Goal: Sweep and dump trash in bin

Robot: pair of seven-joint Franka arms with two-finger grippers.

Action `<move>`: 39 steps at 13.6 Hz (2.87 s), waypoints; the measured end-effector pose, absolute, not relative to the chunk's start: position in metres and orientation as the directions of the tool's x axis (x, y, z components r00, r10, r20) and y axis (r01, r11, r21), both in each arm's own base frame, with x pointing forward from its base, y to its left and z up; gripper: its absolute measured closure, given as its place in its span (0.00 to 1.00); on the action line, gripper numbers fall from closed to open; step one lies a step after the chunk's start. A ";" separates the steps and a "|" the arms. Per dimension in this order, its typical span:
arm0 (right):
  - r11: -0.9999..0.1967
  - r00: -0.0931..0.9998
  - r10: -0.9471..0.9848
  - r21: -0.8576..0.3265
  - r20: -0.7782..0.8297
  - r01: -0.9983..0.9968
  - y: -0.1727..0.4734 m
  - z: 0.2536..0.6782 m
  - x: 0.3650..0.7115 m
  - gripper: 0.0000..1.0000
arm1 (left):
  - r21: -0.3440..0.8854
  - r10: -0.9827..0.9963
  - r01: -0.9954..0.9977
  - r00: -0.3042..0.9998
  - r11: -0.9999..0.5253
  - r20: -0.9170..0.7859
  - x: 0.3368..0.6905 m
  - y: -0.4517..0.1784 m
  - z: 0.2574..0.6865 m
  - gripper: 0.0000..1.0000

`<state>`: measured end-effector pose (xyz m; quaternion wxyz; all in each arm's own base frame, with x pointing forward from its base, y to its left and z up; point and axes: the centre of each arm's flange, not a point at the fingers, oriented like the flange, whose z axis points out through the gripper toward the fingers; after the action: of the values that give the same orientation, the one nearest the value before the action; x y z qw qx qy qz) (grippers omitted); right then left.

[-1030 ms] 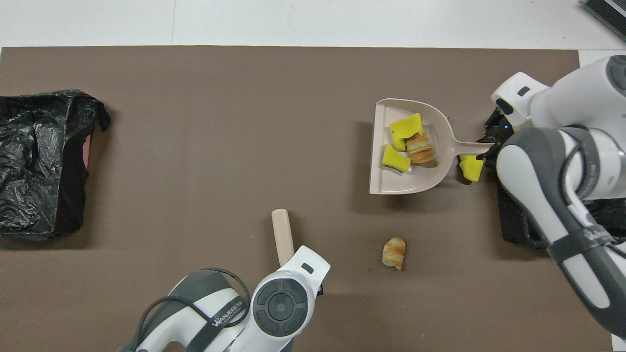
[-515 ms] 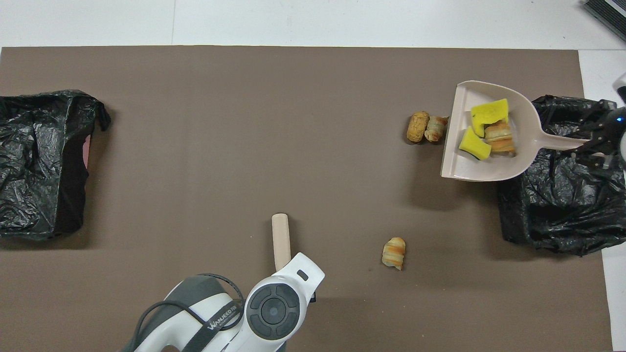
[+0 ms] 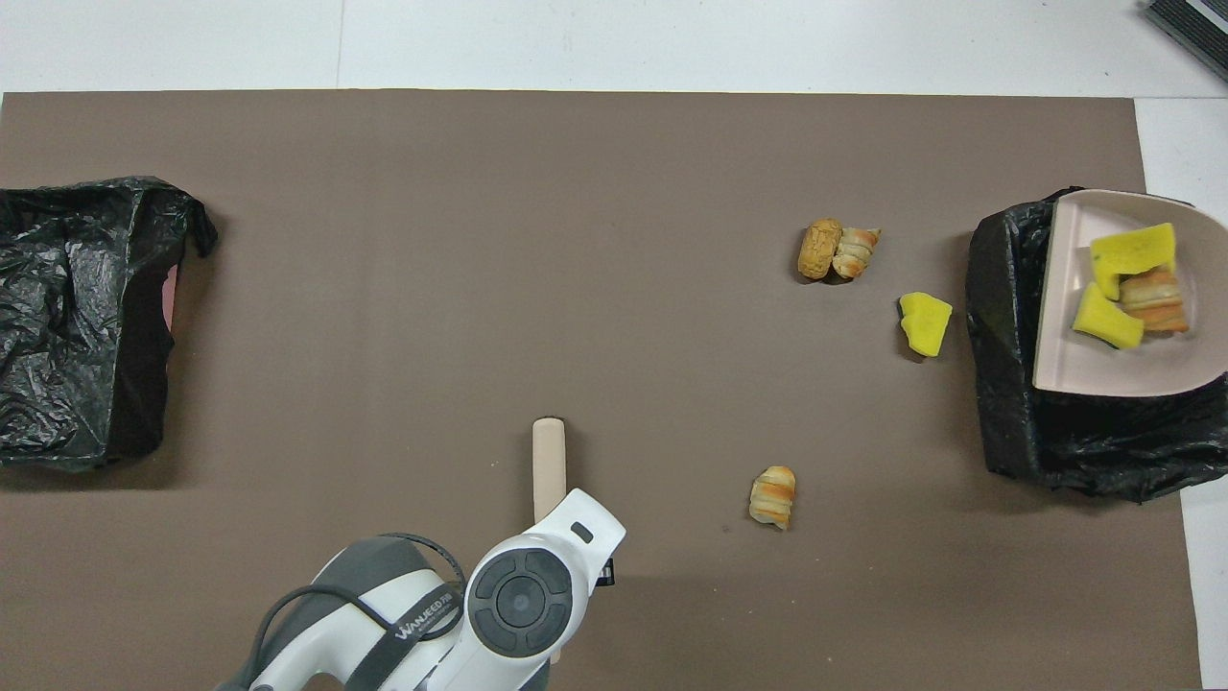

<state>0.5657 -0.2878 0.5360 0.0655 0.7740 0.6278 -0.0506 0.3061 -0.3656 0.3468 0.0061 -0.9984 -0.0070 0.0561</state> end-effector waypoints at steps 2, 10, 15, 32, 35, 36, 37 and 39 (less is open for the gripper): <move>-0.157 0.158 0.945 0.029 -0.287 0.987 -0.284 0.553 0.564 0.68 | -0.003 0.056 0.056 0.993 -0.998 -0.103 0.324 -0.355 0.351 0.19; -0.081 0.070 0.744 0.015 -0.665 0.997 -0.205 0.560 0.595 0.68 | 0.050 0.134 0.134 0.991 -0.990 -0.002 0.450 -0.234 0.393 0.00; -0.051 0.068 0.659 0.045 -0.749 0.998 -0.179 0.572 0.594 0.68 | 0.005 -0.073 -0.073 0.997 -0.997 0.010 0.496 -0.141 0.436 0.00; -0.344 0.413 0.830 0.238 -0.375 0.908 -0.137 0.607 0.576 0.68 | -0.020 -0.070 -0.069 0.997 -0.997 0.042 0.549 -0.069 0.593 0.00; -0.604 0.633 0.729 0.191 -0.261 0.774 -0.116 0.586 0.569 0.68 | -0.020 -0.072 -0.071 0.996 -0.997 0.045 0.549 -0.070 0.595 0.00; -0.675 0.693 0.687 0.160 -0.221 0.720 -0.105 0.574 0.569 0.68 | -0.020 -0.073 -0.072 0.996 -0.997 0.050 0.549 -0.071 0.597 0.00; -0.734 0.744 0.640 0.135 -0.192 0.666 -0.094 0.562 0.569 0.68 | -0.019 -0.071 -0.070 0.996 -0.997 0.057 0.549 -0.070 0.601 0.00; -0.833 0.834 0.527 0.095 -0.164 0.545 -0.065 0.538 0.572 0.68 | -0.019 -0.060 -0.059 0.996 -0.998 0.066 0.548 -0.064 0.605 0.00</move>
<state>0.5718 -0.0648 0.5382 0.0693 0.9551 0.2806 -0.0656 0.5480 -0.0639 0.6055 0.0083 -0.9990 0.0298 -0.0334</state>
